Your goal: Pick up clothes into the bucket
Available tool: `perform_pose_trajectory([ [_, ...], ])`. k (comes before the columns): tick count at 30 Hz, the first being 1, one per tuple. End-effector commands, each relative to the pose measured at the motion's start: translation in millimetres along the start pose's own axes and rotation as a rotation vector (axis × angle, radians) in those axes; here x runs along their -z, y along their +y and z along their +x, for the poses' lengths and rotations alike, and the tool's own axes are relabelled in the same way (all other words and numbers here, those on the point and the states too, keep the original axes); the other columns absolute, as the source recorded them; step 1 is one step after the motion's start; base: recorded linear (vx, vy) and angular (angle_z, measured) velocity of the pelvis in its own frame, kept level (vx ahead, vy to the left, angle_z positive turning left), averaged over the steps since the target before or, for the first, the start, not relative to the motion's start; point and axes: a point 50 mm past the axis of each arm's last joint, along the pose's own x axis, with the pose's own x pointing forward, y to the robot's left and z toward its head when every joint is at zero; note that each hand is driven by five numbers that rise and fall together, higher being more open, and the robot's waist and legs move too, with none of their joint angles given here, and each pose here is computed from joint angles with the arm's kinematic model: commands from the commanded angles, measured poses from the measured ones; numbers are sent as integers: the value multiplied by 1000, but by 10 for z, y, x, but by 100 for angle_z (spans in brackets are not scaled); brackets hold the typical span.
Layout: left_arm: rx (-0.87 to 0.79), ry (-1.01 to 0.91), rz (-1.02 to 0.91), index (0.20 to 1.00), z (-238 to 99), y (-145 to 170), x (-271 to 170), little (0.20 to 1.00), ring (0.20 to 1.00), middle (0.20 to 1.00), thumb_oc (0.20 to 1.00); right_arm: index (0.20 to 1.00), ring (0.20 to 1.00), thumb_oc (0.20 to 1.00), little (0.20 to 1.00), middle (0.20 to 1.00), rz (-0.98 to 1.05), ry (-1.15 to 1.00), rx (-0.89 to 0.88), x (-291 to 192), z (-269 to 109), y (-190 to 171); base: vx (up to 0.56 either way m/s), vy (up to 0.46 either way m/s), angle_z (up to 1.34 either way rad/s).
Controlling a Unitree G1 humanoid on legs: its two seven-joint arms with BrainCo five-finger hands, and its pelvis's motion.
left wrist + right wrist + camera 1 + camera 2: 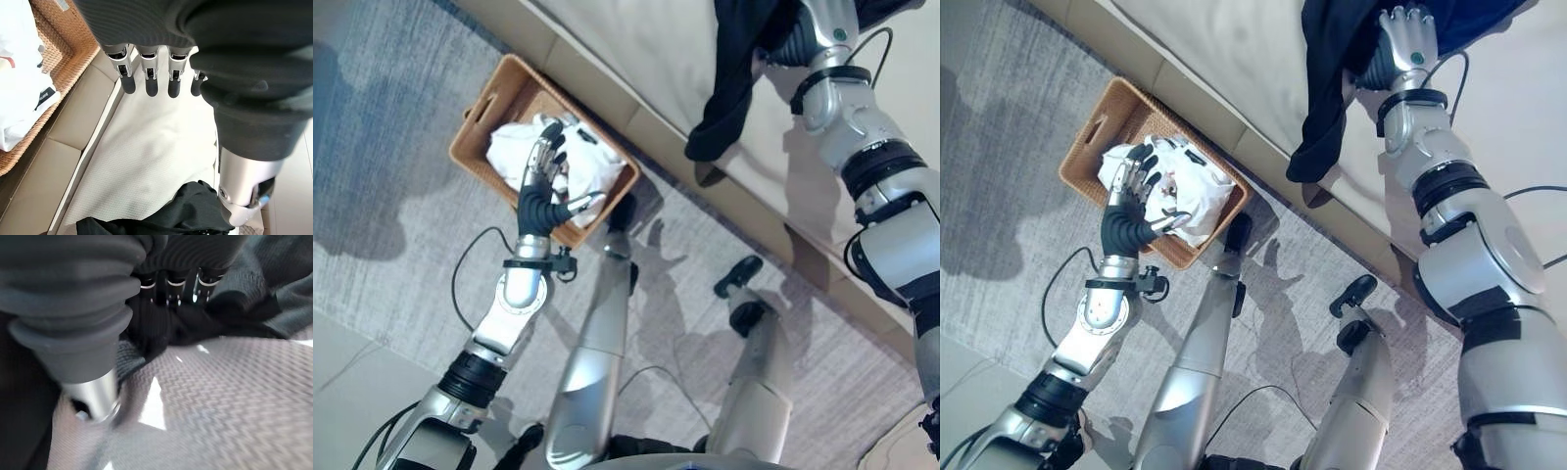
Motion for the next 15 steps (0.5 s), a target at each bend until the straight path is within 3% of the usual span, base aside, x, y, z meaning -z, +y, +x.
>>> perform_pose_trajectory([
  [1, 15, -124, -72, 1000, -19, -92, -222, 1000, 1000, 1000, 1000, 200, 200, 200, 200, 200, 45, -38, 88, -58, 129, -293, 0, 0, 0],
  [6, 7, -118, -80, 1000, -16, -82, -210, 1000, 1000, 1000, 1000, 200, 200, 200, 200, 200, 116, -43, 95, -120, 132, -288, 0, 0, 0],
  [15, 7, -81, -83, 1000, -18, -77, -127, 1000, 1000, 1000, 1000, 200, 200, 200, 200, 200, 459, -40, 114, -244, 58, -230, -6, -3, -1],
])
